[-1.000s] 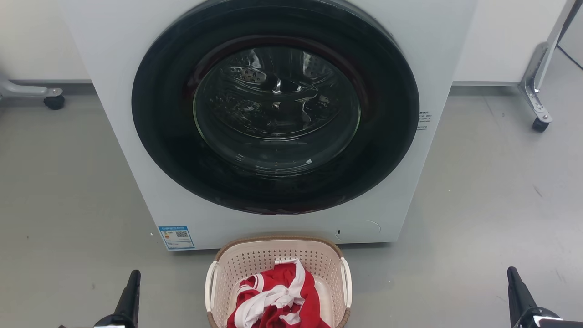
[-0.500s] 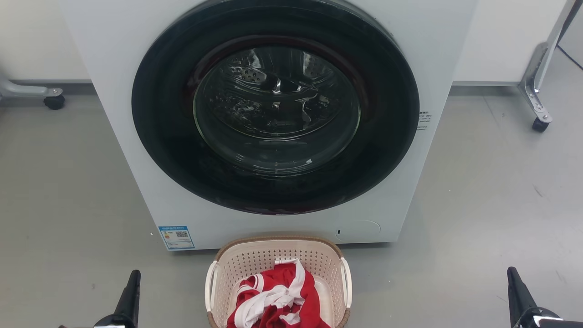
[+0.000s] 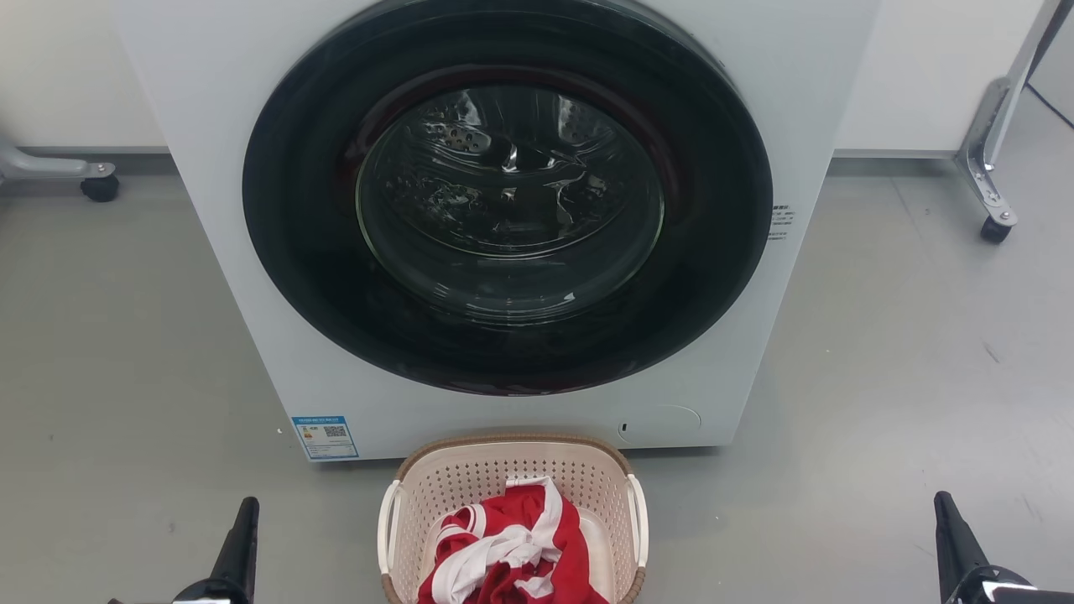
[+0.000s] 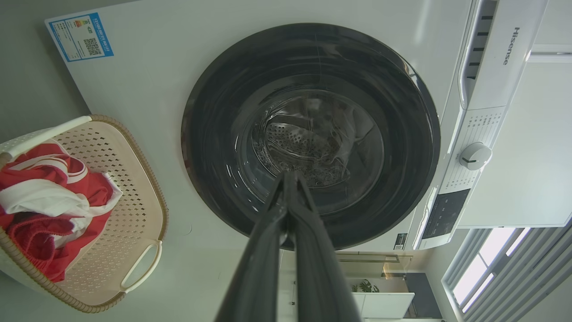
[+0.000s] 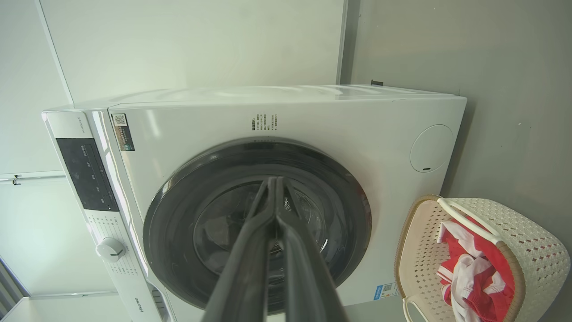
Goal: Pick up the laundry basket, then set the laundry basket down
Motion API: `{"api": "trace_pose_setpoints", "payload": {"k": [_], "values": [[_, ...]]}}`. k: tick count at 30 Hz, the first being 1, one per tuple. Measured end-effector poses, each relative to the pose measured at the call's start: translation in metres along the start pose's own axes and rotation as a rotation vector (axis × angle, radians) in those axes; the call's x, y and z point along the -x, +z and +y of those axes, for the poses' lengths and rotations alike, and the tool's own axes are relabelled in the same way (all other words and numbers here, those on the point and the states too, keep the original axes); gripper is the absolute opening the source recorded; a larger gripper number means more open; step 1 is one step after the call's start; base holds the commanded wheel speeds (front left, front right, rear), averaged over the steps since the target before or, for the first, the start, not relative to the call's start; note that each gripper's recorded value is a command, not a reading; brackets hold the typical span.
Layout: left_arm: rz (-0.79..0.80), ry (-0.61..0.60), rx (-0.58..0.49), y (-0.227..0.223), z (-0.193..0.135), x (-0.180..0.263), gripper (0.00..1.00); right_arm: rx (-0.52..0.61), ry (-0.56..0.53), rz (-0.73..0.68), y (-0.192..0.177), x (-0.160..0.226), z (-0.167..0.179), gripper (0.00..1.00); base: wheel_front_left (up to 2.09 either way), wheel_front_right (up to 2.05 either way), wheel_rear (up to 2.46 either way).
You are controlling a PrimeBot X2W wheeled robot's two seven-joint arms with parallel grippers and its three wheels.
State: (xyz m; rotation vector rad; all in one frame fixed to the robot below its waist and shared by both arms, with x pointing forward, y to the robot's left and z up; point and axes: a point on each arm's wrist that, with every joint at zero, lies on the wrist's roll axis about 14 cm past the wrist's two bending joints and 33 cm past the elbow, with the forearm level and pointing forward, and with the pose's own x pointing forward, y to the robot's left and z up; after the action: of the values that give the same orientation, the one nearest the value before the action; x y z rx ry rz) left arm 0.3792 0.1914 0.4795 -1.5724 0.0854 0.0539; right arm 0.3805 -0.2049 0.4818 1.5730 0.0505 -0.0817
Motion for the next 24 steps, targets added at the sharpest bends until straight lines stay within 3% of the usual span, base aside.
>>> {"api": "trace_pose_setpoints", "payload": {"k": [24], "values": [[0.000, 0.000, 0.000, -0.0001, 0.0000, 0.0000, 0.00, 0.000, 0.000, 0.000, -0.0001, 0.0000, 0.0001, 0.00, 0.00, 0.00, 0.00]]}}
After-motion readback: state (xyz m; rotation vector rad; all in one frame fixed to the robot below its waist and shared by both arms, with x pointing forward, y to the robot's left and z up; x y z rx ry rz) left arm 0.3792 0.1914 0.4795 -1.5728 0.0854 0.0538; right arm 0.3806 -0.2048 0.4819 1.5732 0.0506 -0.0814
